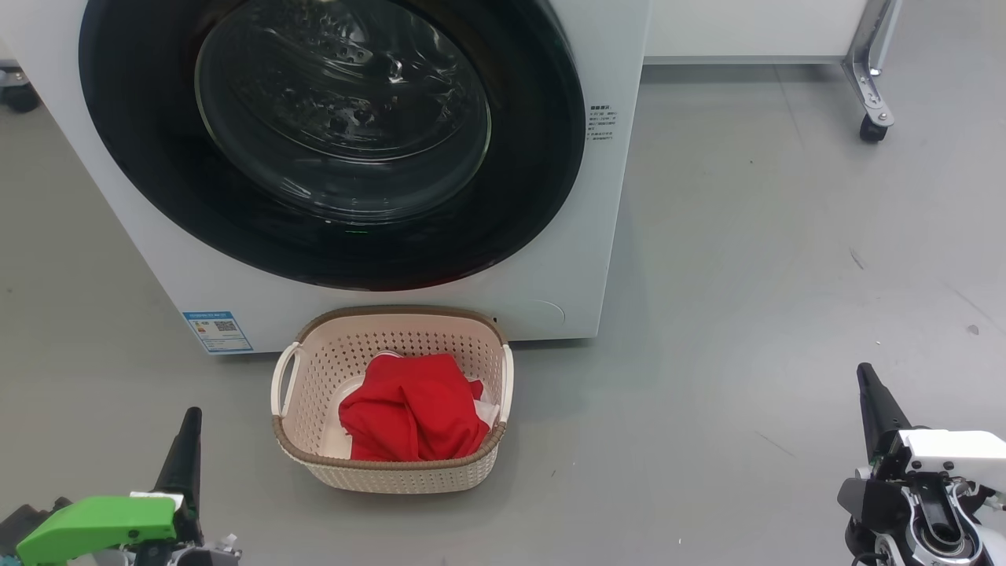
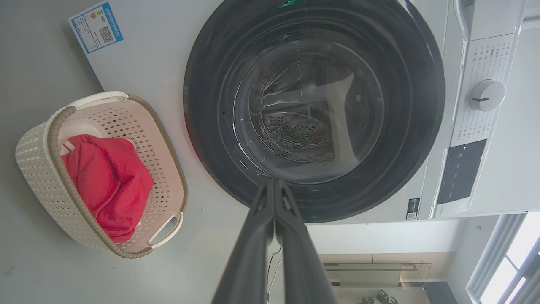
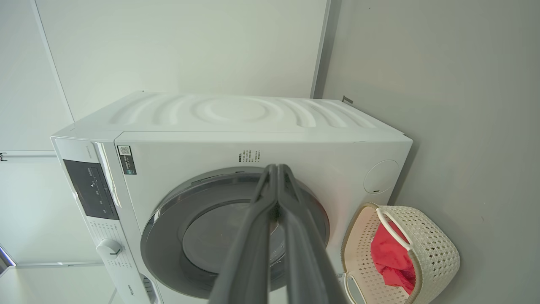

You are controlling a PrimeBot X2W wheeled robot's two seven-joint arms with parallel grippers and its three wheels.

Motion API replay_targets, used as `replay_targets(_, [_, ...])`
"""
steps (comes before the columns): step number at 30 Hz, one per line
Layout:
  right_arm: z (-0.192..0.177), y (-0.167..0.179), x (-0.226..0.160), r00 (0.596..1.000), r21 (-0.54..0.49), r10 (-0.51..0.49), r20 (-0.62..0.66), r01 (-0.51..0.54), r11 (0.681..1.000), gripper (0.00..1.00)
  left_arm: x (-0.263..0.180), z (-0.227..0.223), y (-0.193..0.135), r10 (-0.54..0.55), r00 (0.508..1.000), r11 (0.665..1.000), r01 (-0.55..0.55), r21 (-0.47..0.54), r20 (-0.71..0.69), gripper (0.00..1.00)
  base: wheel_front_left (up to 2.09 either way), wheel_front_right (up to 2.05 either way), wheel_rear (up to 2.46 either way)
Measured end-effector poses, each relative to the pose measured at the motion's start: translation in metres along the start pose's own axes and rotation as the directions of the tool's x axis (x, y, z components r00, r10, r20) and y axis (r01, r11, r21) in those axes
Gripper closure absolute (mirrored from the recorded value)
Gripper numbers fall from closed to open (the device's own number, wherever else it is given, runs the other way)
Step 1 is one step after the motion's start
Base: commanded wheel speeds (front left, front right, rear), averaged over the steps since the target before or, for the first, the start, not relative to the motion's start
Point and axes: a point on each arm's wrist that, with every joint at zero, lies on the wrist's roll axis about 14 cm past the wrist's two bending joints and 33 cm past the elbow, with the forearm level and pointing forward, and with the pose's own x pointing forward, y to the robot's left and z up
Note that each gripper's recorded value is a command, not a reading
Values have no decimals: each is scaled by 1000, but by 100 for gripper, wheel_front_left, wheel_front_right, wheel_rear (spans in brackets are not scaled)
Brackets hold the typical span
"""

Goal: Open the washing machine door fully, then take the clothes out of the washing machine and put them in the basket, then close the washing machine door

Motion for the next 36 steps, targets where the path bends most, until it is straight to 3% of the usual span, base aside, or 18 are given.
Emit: replay_targets(36, [1,0,2,1000,1,3,0,-3,1000,100,1,0,1,-3,1000,1000,3,0,-2,100,0,0,0])
